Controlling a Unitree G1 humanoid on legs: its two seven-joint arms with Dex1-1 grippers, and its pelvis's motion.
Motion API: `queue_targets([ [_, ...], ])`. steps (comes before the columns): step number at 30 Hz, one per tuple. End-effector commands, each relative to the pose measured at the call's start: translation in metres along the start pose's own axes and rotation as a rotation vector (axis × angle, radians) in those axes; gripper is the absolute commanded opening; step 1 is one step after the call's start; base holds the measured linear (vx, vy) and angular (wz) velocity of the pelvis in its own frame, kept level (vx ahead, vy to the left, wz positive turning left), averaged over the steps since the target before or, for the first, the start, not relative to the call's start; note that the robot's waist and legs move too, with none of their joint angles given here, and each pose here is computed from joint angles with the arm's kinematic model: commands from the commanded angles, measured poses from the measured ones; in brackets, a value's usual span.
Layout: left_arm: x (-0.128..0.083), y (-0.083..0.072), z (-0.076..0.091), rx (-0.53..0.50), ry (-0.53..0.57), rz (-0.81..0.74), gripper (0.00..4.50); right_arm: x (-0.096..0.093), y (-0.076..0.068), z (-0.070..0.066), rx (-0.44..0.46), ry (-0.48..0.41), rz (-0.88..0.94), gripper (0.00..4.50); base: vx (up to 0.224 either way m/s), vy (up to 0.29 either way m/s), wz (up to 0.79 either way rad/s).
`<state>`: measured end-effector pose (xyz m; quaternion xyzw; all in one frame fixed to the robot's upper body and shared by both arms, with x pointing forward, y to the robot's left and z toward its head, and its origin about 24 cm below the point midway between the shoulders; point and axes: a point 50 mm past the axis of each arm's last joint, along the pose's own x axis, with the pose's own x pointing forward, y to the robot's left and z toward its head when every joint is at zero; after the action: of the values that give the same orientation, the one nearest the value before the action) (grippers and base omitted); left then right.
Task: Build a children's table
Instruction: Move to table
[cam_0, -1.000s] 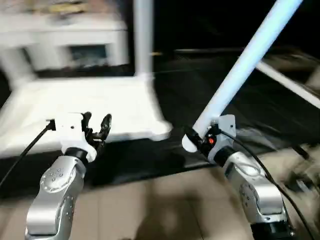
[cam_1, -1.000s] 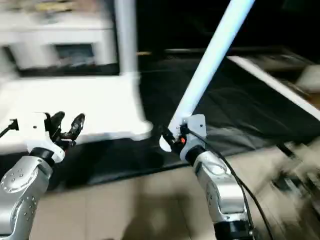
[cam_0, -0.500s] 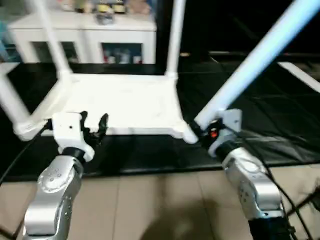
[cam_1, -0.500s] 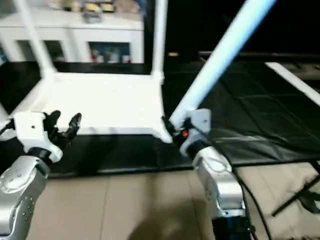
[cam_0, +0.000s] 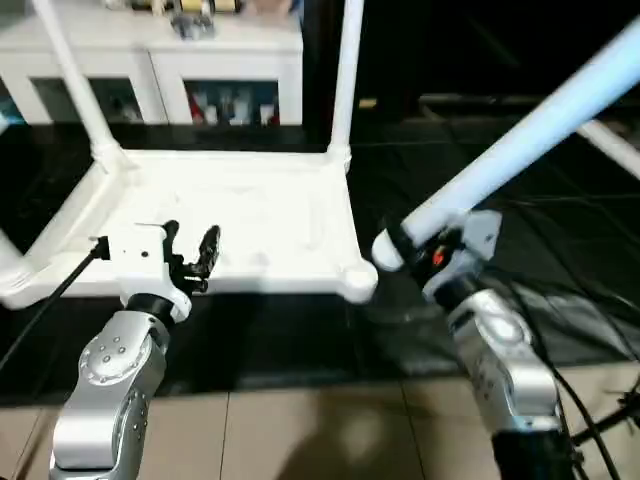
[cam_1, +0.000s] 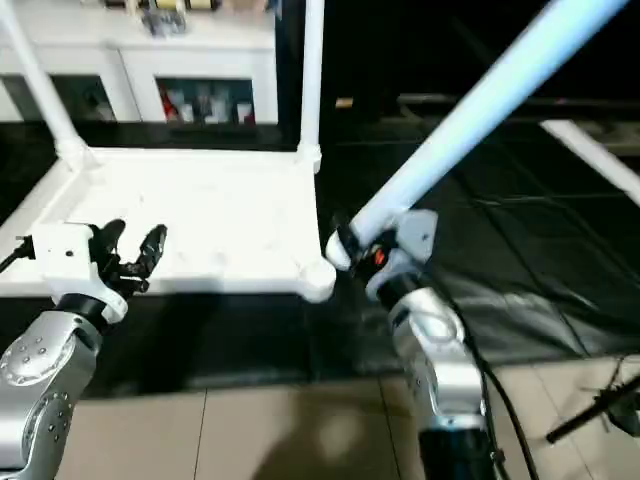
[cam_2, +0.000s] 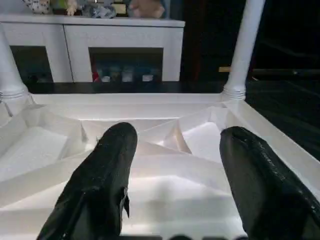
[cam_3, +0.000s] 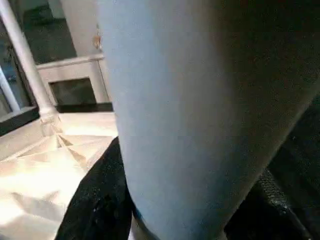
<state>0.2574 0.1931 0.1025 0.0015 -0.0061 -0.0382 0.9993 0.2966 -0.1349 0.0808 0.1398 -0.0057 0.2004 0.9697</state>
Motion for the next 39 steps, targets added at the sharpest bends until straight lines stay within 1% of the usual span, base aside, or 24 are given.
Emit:
queue_targets([
  [1, 0.002, 0.003, 0.001, 0.006, -0.005, 0.014, 3.01, -0.001, 0.003, 0.003, 0.003, -0.007, 0.021, 1.92, 0.092, -0.031, 0.04],
  [3, 0.002, 0.003, 0.001, 0.006, -0.004, 0.016, 3.01, -0.002, 0.005, 0.001, -0.061, 0.015, 0.038, 1.92, 0.149, -0.085, -0.07],
  [5, 0.001, 0.004, 0.001, 0.005, -0.004, 0.018, 3.01, -0.001, 0.008, -0.002, -0.078, 0.037, 0.056, 1.92, 0.153, -0.098, -0.21],
  [6, 0.001, 0.004, 0.001, 0.005, -0.004, 0.019, 3.01, -0.001, 0.008, -0.003, -0.077, 0.037, 0.057, 1.92, 0.182, 0.021, 0.29],
  [9, 0.001, 0.004, 0.001, 0.004, -0.005, 0.018, 3.01, 0.000, 0.009, -0.002, -0.035, 0.015, 0.062, 1.92, 0.054, 0.054, 0.22],
  [11, 0.001, 0.005, 0.001, 0.002, -0.005, 0.018, 3.01, 0.000, 0.009, -0.002, -0.048, 0.022, 0.059, 1.92, -0.067, 0.022, -0.13],
  [13, 0.001, 0.005, 0.001, 0.002, -0.005, 0.019, 3.01, -0.002, 0.008, 0.000, -0.095, 0.005, 0.060, 1.92, 0.121, -0.058, -0.15],
  [14, 0.001, 0.005, 0.001, 0.002, -0.005, 0.019, 3.01, -0.002, 0.008, 0.000, -0.096, 0.004, 0.060, 1.92, 0.097, 0.007, 0.15],
  [15, 0.001, 0.005, 0.001, 0.002, -0.004, 0.020, 3.01, -0.003, 0.008, 0.002, -0.143, -0.015, 0.063, 1.92, 0.060, -0.006, -0.01],
  [16, 0.001, 0.005, 0.001, 0.002, -0.003, 0.020, 3.01, -0.003, 0.008, 0.002, -0.149, -0.017, 0.062, 1.92, 0.060, -0.006, -0.01],
  [17, 0.001, 0.005, 0.001, 0.002, -0.001, 0.022, 3.01, -0.003, 0.008, 0.004, -0.176, -0.030, 0.061, 1.92, 0.016, -0.065, -0.11],
  [19, 0.000, 0.006, 0.000, -0.008, -0.001, 0.022, 3.01, -0.003, 0.005, 0.004, -0.174, -0.022, 0.039, 1.92, 0.033, -0.120, 0.02],
  [21, 0.000, 0.006, 0.000, -0.004, 0.003, 0.015, 3.01, -0.002, 0.002, 0.001, -0.164, 0.019, 0.017, 1.92, 0.056, -0.080, 0.01],
  [23, 0.000, 0.005, -0.001, 0.014, 0.017, -0.015, 3.01, -0.001, 0.002, 0.000, -0.145, 0.022, 0.014, 1.92, 0.022, -0.029, -0.02],
  [25, 0.000, 0.000, -0.003, 0.039, 0.037, -0.096, 3.01, -0.001, 0.001, -0.001, -0.128, 0.026, 0.010, 1.92, 0.013, 0.035, 0.00],
  [27, 0.000, -0.005, -0.004, 0.043, 0.048, -0.168, 3.01, -0.002, -0.002, -0.002, -0.160, 0.045, 0.001, 1.92, -0.001, 0.026, 0.02],
  [29, -0.001, -0.011, -0.004, 0.051, 0.048, -0.255, 3.01, -0.002, -0.002, -0.002, -0.148, 0.041, 0.012, 1.92, 0.000, 0.000, 0.00],
  [30, -0.002, -0.018, -0.004, 0.037, 0.063, -0.364, 3.01, -0.002, -0.003, -0.002, -0.142, 0.051, 0.017, 1.92, 0.000, 0.000, 0.00],
  [32, -0.005, -0.024, -0.005, 0.025, 0.086, -0.490, 3.01, -0.002, -0.004, -0.002, -0.140, 0.066, 0.021, 1.92, -0.028, 0.006, 0.03],
  [33, -0.006, -0.027, -0.005, 0.040, 0.099, -0.559, 3.01, -0.002, -0.004, -0.001, -0.146, 0.073, 0.023, 1.92, 0.000, 0.000, 0.00],
  [34, -0.007, -0.030, -0.004, 0.066, 0.122, -0.677, 3.01, -0.003, -0.006, -0.001, -0.156, 0.090, 0.029, 1.92, 0.000, 0.000, 0.00],
  [36, -0.008, -0.030, -0.004, 0.071, 0.130, -0.709, 3.01, -0.003, -0.006, -0.001, -0.157, 0.096, 0.030, 1.92, 0.000, 0.000, 0.00],
  [38, -0.007, -0.031, -0.004, 0.097, 0.160, -0.793, 3.01, -0.004, -0.007, 0.001, -0.167, 0.089, 0.040, 1.92, 0.000, 0.000, 0.00],
  [39, -0.005, -0.032, -0.005, 0.116, 0.191, -0.869, 3.01, -0.004, -0.008, 0.003, -0.182, 0.092, 0.047, 1.92, 0.000, 0.000, 0.00],
])
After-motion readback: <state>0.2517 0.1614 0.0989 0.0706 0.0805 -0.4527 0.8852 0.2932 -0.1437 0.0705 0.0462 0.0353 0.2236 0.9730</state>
